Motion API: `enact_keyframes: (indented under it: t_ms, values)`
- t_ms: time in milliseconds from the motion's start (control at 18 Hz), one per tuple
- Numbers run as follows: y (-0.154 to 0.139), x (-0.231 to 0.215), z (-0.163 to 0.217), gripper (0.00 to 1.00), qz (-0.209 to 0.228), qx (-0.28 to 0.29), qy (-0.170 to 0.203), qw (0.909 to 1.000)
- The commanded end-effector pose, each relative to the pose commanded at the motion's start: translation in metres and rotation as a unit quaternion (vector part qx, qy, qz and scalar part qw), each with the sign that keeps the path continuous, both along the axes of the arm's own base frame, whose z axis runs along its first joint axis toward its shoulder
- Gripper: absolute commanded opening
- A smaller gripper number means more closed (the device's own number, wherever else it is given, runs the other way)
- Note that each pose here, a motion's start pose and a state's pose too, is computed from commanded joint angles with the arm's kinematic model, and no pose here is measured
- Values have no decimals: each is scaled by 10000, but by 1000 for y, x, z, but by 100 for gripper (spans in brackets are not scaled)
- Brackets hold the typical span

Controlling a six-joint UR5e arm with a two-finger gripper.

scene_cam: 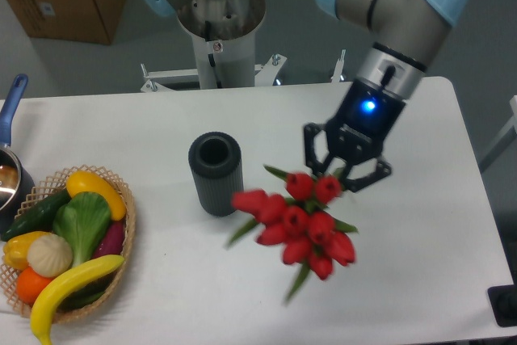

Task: Insert the flowers into the vase
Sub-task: 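Carry the red tulip bunch in the gripper over the dark grey vase, then lower the tulip stems down into the vase opening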

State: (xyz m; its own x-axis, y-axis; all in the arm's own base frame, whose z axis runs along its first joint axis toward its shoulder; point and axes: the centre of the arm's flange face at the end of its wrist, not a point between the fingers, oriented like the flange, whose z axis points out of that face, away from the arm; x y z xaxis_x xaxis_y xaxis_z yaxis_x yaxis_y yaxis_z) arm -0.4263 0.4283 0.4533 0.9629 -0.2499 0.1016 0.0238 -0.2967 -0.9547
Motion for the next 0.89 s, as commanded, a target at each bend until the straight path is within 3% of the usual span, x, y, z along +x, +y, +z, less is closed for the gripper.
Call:
enact_keyframes:
  t_ms: [167,333,889]
  values:
    - [-9,16,3,0,-218,603,-400,9971]
    - [-16,43,1,0,-342,812,-614,9942]
    - [-40,94,2,0,-330,856,-662,9936]
